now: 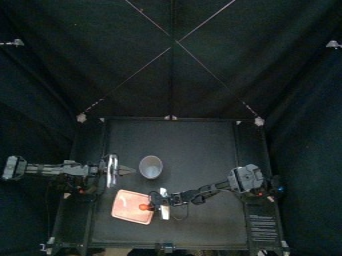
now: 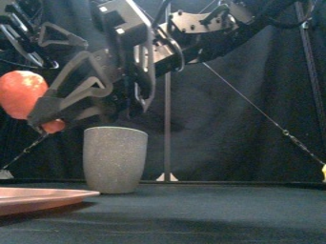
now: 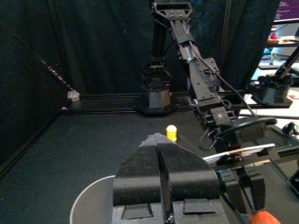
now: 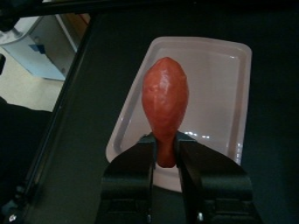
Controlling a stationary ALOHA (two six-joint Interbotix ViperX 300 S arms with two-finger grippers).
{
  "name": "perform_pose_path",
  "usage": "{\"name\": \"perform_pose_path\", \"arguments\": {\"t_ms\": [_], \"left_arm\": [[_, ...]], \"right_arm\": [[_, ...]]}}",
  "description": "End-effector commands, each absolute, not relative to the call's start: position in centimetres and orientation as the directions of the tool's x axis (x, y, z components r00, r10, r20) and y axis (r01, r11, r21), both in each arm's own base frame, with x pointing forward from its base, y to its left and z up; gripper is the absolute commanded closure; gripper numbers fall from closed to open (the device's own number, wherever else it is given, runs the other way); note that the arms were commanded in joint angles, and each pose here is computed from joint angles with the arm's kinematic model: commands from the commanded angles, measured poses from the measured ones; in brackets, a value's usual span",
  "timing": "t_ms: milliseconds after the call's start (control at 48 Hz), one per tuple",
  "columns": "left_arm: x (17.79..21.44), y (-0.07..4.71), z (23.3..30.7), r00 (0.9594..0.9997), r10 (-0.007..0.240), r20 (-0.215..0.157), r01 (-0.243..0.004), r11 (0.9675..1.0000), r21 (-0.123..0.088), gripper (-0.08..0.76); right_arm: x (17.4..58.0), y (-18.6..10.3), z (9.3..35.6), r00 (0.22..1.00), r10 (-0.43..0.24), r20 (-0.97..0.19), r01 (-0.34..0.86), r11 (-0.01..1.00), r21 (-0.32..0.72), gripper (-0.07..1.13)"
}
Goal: Pick the drumstick then place it on the pink plate
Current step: Drop drumstick on the pink plate and return to neutral
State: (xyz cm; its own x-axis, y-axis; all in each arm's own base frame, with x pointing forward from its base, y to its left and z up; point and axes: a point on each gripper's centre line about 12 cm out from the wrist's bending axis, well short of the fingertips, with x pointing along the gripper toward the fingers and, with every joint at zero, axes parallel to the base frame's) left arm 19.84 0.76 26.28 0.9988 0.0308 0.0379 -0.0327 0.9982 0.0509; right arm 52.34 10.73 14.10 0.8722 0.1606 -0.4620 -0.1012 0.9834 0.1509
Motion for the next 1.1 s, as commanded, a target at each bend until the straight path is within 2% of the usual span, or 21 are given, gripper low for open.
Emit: {"name": "perform_pose_path", "arguments": {"t_ms": [21,104,292,375,646,771,958,1104], "left_arm": [[19.95,0.71,26.63,0.9983,0.027,0.052,-0.03,0.9979,0.057,0.627],[19.92,0.71,26.53,0.9984,0.027,0.05,-0.03,0.9979,0.057,0.627],[19.9,0.69,26.41,0.9986,0.026,0.047,-0.029,0.9978,0.06,0.627],[19.9,0.69,26.4,0.9986,0.025,0.047,-0.028,0.9977,0.061,0.627],[19.88,0.7,26.34,0.9986,0.027,0.045,-0.029,0.998,0.057,0.627],[19.85,0.7,26.22,0.9987,0.027,0.042,-0.029,0.998,0.055,0.627],[19.8,0.7,25.98,0.999,0.027,0.036,-0.029,0.9981,0.055,0.627],[19.78,0.69,25.91,0.999,0.027,0.035,-0.028,0.998,0.056,0.627]], "right_arm": [[53.9,10.7,16.7,0.901,0.162,-0.402,-0.106,0.982,0.158,0.52],[54.5,10.7,16.7,0.904,0.16,-0.397,-0.105,0.982,0.157,0.47],[55.3,10.2,16.3,0.907,0.151,-0.394,-0.094,0.983,0.159,0.26],[55.4,9.9,16.1,0.906,0.145,-0.397,-0.087,0.983,0.16,0.2],[55.1,9.1,16.7,0.911,0.133,-0.391,-0.077,0.985,0.155,0.19],[54.2,8.8,17.9,0.917,0.131,-0.376,-0.078,0.985,0.155,0.19],[52.1,8.3,19.6,0.936,0.126,-0.329,-0.079,0.985,0.15,0.19],[49.9,7.6,20.0,0.953,0.11,-0.283,-0.069,0.986,0.151,0.19]]}}
